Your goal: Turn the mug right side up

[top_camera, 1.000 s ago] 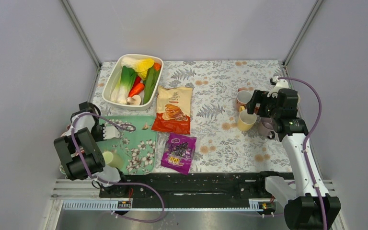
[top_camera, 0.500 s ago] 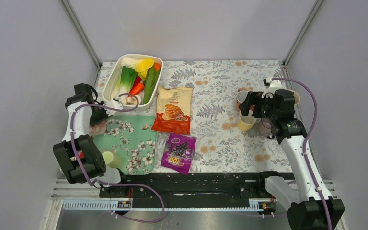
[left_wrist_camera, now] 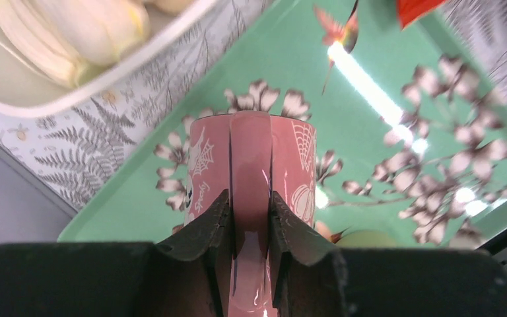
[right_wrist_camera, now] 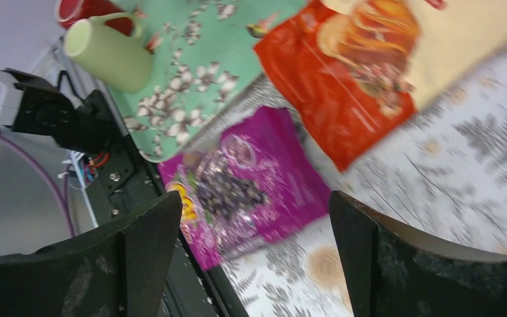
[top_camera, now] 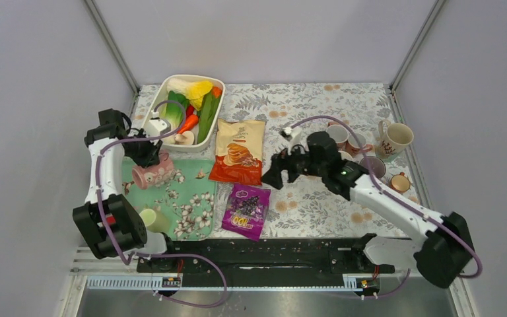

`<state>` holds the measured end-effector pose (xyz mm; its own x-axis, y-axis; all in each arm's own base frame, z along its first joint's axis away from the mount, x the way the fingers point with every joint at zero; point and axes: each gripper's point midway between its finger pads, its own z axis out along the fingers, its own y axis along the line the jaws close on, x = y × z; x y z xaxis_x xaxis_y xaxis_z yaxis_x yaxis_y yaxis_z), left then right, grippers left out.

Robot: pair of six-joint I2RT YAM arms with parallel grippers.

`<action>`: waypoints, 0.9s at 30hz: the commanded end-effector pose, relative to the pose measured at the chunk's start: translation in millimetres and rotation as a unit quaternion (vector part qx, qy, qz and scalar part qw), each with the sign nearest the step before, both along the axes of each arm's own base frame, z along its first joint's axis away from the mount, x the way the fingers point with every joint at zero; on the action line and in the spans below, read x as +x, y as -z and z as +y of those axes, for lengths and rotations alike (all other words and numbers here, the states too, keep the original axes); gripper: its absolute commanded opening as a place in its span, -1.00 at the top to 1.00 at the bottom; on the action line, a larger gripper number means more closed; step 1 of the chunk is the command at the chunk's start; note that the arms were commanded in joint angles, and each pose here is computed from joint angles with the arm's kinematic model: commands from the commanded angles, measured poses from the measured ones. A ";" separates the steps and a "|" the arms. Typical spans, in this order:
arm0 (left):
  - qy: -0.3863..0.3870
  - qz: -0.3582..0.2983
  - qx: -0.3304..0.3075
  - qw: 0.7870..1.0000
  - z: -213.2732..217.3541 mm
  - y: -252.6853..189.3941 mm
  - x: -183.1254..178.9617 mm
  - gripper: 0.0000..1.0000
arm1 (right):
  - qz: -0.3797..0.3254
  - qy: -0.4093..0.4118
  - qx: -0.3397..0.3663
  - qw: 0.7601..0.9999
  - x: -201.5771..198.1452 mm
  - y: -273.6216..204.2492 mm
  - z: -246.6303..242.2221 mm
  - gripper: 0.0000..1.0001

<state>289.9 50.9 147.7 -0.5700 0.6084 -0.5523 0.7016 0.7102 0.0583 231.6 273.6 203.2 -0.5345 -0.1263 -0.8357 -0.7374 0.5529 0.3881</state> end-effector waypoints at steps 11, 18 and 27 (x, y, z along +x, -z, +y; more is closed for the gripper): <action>0.112 -0.156 -0.194 0.962 -144.7 -154.8 -22.5 1.00 | -0.063 -0.144 0.114 0.981 0.7 -83.6 149.9 -0.91; 0.174 -0.165 -0.236 0.942 -186.2 -189.2 -54.7 1.00 | -0.072 -0.144 0.111 0.981 12.4 -87.0 161.8 -0.95; 0.206 -0.155 -0.295 0.920 -212.9 -214.9 -70.3 1.00 | -0.033 -0.251 0.182 0.950 -34.1 -104.3 184.8 -0.14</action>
